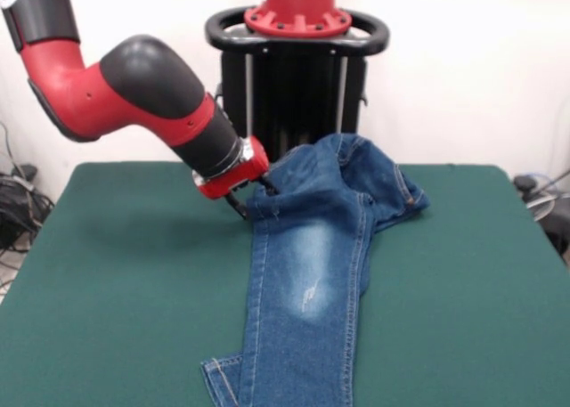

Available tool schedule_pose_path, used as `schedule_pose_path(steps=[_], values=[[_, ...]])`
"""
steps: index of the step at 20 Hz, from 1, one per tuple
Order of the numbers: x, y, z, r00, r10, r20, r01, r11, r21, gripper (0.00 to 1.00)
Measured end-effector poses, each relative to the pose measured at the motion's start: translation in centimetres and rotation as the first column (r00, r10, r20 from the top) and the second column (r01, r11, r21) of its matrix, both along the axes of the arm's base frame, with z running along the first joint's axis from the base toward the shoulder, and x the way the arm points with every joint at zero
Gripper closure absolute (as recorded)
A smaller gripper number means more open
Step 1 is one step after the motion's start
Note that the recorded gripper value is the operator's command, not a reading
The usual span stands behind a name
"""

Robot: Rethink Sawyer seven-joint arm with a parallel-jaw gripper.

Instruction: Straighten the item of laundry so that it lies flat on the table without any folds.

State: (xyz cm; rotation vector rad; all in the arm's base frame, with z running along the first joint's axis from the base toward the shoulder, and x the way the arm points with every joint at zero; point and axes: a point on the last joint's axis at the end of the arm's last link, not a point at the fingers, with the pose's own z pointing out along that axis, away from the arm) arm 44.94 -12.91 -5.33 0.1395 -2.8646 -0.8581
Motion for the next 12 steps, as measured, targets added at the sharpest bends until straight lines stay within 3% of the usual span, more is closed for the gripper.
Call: schedule_pose_path(steps=[12], values=[[0.58, 0.05, -0.59, 1.0, -0.009, 0.005, 0.009, 1.0, 0.006, 0.0]])
